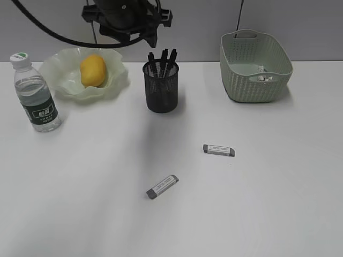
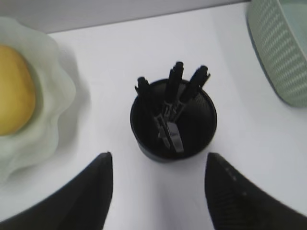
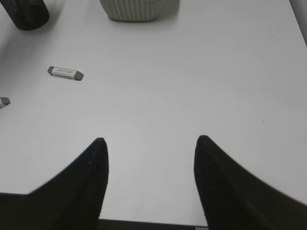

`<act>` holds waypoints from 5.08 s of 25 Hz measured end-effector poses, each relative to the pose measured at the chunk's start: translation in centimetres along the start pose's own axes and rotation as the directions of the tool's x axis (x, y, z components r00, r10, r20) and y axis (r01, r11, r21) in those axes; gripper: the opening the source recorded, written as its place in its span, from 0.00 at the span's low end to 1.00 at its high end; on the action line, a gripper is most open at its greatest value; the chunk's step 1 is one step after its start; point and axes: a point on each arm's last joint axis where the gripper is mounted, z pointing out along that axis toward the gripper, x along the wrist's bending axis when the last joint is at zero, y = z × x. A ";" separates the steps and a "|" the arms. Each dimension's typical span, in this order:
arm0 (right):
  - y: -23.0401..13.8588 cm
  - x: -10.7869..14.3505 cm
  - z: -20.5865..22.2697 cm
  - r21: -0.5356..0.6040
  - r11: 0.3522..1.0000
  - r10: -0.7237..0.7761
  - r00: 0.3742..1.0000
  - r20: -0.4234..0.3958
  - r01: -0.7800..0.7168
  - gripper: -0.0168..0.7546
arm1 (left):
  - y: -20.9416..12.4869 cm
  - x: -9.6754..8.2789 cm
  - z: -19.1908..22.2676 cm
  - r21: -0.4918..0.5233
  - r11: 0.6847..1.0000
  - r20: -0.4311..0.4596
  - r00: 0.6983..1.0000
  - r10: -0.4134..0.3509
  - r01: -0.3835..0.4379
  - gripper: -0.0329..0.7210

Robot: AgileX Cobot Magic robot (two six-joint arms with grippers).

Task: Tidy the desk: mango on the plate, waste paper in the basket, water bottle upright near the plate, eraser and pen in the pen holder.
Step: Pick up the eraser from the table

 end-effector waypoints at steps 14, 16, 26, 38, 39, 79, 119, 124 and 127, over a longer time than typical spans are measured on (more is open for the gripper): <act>0.0 0.0 0.0 0.000 1.000 0.000 1.000 0.000 0.000 0.62 | -2.7 0.4 -2.9 0.324 0.930 0.049 0.985 0.166 -0.173 0.56; 0.0 0.0 0.0 0.000 1.000 0.000 1.000 0.000 0.000 0.62 | -2.8 0.8 -3.7 0.320 0.931 0.051 0.985 0.168 -0.175 0.55; 0.0 0.0 0.0 0.000 1.000 -0.001 1.000 0.000 0.001 0.62 | -7.3 8.8 -7.9 0.411 0.912 -0.024 0.999 0.037 -0.024 0.53; 0.0 0.0 0.0 0.000 1.000 -0.001 1.000 0.000 0.001 0.62 | -16.6 14.1 -18.0 0.172 0.979 -0.081 0.992 -0.094 0.107 0.52; 0.0 0.0 0.0 0.000 1.000 -0.001 1.000 0.000 0.001 0.62 | -17.5 14.1 -18.4 0.159 0.982 -0.079 0.992 -0.094 0.106 0.52; 2.8 1.5 6.6 0.260 0.952 -0.143 0.985 -0.094 0.163 0.62 | -33.1 14.0 -26.0 -0.273 0.961 0.006 0.999 0.047 -0.044 0.66; 3.7 15.7 38.9 0.264 0.211 -0.551 0.337 -0.763 0.941 0.62 | -33.1 14.0 -26.0 -0.273 0.961 0.008 0.999 0.048 -0.044 0.66; 2.8 15.9 40.1 0.257 0.197 -0.548 0.324 -0.771 0.946 0.61 | -33.1 14.0 -26.0 -0.273 0.961 0.007 0.999 0.048 -0.044 0.66; 2.6 16.0 40.6 0.254 0.199 -0.551 0.322 -0.770 0.947 0.59 | -33.1 14.0 -26.0 -0.273 0.961 0.007 0.999 0.048 -0.044 0.66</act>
